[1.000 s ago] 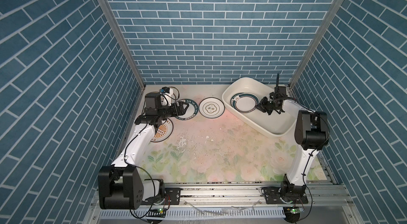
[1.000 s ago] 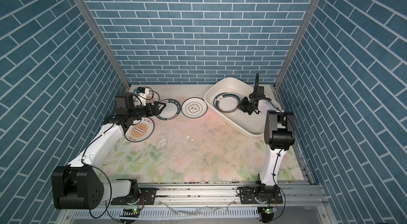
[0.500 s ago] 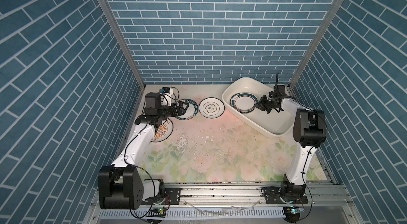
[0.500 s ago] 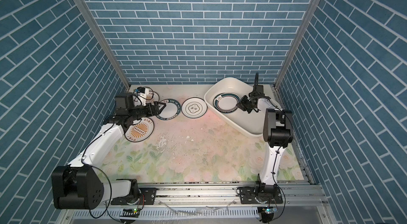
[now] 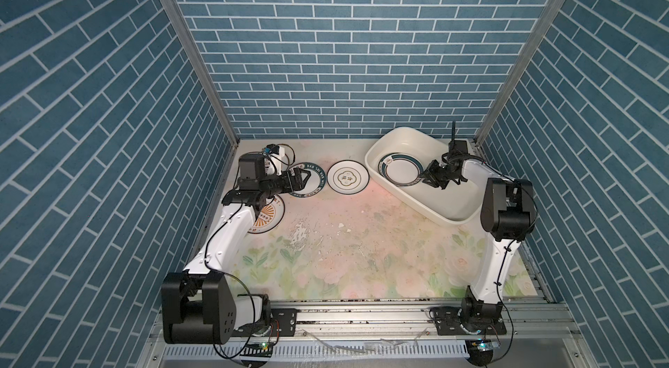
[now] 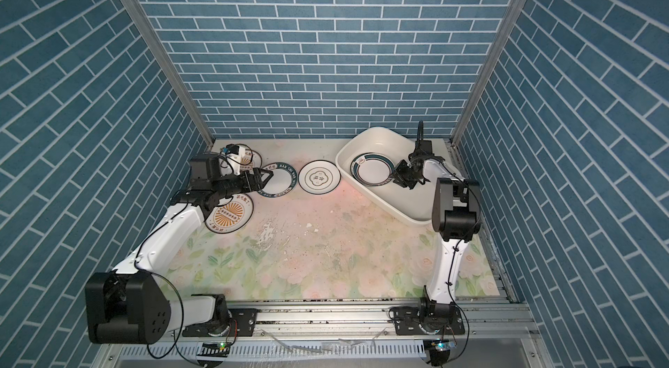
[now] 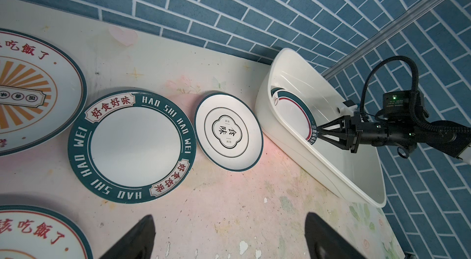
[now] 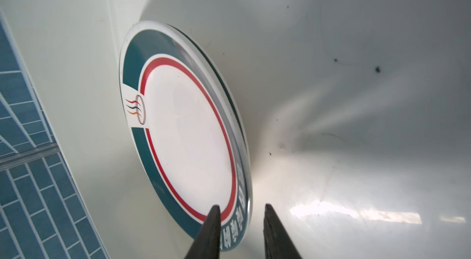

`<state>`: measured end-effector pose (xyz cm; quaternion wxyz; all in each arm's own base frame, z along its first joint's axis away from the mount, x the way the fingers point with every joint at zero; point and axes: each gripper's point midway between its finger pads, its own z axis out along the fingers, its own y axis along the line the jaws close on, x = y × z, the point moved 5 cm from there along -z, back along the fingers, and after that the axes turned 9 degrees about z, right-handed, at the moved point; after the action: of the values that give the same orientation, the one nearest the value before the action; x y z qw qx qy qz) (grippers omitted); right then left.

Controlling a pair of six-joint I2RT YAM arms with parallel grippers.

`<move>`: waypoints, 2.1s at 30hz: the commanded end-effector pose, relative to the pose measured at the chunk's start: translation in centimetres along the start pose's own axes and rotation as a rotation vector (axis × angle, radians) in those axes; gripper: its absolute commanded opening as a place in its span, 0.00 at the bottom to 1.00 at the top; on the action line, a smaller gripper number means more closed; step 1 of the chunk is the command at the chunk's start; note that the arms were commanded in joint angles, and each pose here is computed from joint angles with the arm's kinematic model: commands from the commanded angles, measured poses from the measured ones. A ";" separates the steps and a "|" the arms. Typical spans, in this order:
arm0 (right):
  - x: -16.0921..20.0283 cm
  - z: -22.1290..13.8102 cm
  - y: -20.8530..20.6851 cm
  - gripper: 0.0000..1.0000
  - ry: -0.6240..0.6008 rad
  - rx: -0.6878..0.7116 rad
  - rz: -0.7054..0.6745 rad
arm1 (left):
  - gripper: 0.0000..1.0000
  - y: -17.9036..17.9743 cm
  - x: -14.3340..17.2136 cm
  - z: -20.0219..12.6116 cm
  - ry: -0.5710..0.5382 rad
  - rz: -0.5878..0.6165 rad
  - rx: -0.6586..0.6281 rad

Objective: Place the plates into the plastic bin on the countertop
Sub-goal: Place the plate in the plastic bin, then move the plate to the plastic bin.

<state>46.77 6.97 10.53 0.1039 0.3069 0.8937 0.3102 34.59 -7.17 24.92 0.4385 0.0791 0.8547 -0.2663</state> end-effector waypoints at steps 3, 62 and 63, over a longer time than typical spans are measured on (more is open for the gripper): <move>0.1 -2.2 1.0 0.31 -0.029 0.032 -0.058 | 0.93 -0.2 -0.3 -0.4 -0.021 0.013 0.009; 0.0 0.4 2.5 0.31 0.002 0.073 -0.071 | 0.95 0.2 -0.5 -1.1 -0.012 0.037 -0.059; 0.0 -0.3 2.8 0.31 -0.013 0.072 -0.085 | 0.96 0.5 -0.6 -1.3 -0.005 0.038 -0.086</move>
<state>48.60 8.94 11.29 0.1055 0.2817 0.9091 0.2883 34.31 -6.85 25.28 0.4452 0.0790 0.8559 -0.2509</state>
